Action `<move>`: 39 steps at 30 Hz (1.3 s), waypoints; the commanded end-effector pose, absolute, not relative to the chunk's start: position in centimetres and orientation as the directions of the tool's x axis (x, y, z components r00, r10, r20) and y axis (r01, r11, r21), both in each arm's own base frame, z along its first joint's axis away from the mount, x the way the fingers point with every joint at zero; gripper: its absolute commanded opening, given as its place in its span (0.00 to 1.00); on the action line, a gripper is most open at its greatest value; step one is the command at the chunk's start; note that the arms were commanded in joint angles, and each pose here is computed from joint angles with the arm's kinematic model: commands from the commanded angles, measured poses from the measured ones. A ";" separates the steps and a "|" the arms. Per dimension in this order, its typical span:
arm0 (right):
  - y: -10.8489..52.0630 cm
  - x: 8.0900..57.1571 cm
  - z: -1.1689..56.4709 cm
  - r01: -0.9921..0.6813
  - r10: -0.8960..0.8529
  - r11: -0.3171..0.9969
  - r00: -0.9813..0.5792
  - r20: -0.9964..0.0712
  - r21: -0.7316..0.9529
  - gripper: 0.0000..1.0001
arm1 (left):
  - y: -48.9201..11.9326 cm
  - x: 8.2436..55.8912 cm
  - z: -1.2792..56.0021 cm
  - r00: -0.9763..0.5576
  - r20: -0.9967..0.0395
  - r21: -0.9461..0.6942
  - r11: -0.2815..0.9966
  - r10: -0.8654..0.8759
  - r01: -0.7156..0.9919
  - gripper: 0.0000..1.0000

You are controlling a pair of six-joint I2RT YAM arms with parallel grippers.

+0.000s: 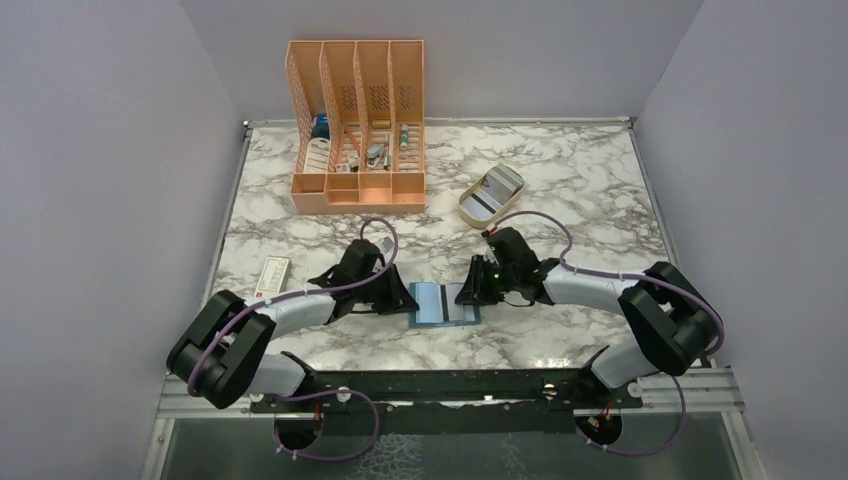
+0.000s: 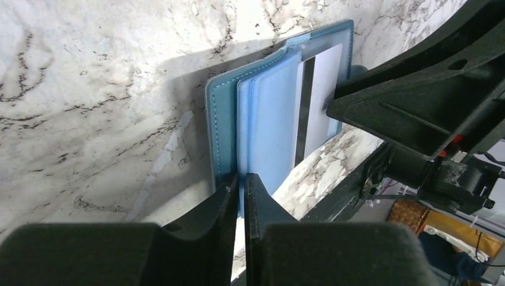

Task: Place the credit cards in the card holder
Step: Insert the credit card into the card holder.

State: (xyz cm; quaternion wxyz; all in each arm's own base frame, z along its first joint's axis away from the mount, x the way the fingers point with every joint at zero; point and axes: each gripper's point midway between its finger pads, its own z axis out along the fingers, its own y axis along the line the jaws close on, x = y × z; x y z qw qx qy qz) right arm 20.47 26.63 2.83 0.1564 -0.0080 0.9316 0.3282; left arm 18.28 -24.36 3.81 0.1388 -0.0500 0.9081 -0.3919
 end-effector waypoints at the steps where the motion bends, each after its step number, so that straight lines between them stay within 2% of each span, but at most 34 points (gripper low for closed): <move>1: 27.8 21.2 3.4 -0.135 0.088 0.780 -0.943 -0.321 0.611 0.23 | -24.6 18.3 3.2 -0.957 -0.230 -0.729 0.683 -0.179 0.048 0.10; 9: 28.9 21.0 3.3 -0.151 0.063 0.785 -0.945 -0.320 0.601 0.22 | -23.9 17.8 1.8 -0.961 -0.217 -0.704 0.710 -0.175 0.030 0.06; 20: 31.4 20.7 4.6 -0.207 0.025 0.760 -0.938 -0.345 0.617 0.23 | -23.9 18.0 2.1 -0.956 -0.228 -0.709 0.704 -0.187 0.032 0.06; 28: 30.7 20.9 4.8 -0.201 0.028 0.797 -0.930 -0.367 0.569 0.26 | -24.1 18.1 2.8 -0.953 -0.235 -0.723 0.689 -0.192 0.040 0.10; 31: 29.9 21.1 5.2 -0.205 0.019 0.823 -0.922 -0.387 0.529 0.32 | -24.2 18.0 2.9 -0.954 -0.235 -0.725 0.687 -0.185 0.046 0.11; 33: 29.7 21.2 5.6 -0.212 0.012 0.828 -0.919 -0.394 0.519 0.33 | -24.2 17.9 2.7 -0.955 -0.230 -0.725 0.688 -0.186 0.041 0.12; 39: 30.2 20.9 5.8 -0.225 0.008 0.807 -0.921 -0.390 0.546 0.29 | -24.6 18.1 3.1 -0.955 -0.227 -0.742 0.669 -0.192 0.042 0.13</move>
